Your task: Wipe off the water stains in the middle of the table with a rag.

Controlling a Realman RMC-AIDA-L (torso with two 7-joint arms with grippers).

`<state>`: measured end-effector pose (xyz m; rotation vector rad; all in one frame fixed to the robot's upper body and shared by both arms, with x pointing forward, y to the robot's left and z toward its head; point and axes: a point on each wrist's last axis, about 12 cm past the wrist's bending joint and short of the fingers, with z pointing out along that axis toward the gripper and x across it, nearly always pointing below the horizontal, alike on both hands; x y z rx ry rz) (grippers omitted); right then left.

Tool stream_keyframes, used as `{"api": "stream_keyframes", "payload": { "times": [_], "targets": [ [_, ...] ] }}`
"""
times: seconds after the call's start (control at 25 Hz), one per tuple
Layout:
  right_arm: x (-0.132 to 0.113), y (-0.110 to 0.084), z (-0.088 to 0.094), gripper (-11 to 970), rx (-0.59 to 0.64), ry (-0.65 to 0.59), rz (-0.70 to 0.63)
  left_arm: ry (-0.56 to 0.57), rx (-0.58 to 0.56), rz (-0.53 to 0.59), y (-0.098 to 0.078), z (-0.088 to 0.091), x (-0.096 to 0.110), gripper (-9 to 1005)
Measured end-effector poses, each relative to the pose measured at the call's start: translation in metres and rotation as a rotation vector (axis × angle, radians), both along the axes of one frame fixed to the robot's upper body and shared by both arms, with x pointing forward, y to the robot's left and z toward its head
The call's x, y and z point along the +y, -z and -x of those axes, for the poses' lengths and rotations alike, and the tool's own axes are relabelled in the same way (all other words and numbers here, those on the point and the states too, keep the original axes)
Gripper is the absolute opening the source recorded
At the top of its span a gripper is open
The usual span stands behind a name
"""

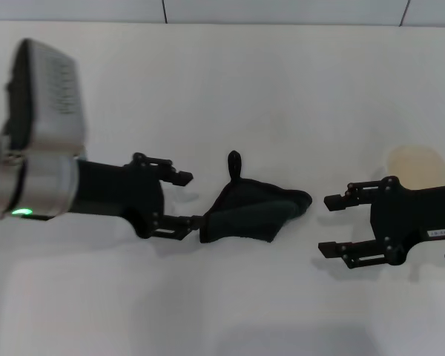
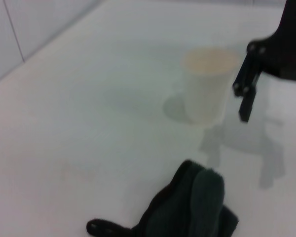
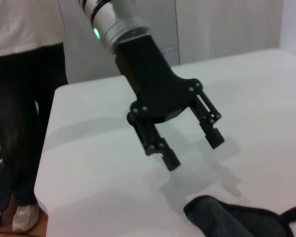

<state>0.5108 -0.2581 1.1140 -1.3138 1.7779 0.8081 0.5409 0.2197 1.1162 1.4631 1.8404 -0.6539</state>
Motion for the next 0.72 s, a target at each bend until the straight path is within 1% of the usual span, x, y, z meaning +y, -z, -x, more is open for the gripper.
{"api": "stream_keyframes", "payload": {
  "times": [0.08,0.28,0.56,0.72],
  "targets": [
    [-0.004,0.001,0.002,710,-0.015,-0.002,-0.025,-0.015,-0.002,0.063,-0.002,0.006,0.014,589],
    [-0.018,0.006,0.007,710,-0.026,0.000,-0.089,-0.055,-0.032,0.206,-0.007,0.025,0.049,735],
    [-0.031,0.019,0.015,710,-0.085,0.016,-0.157,-0.100,-0.048,0.271,-0.007,0.043,0.078,730],
    [-0.036,0.023,0.017,709,-0.094,0.036,-0.168,-0.106,-0.027,0.259,-0.003,0.049,0.085,730]
  ]
}}
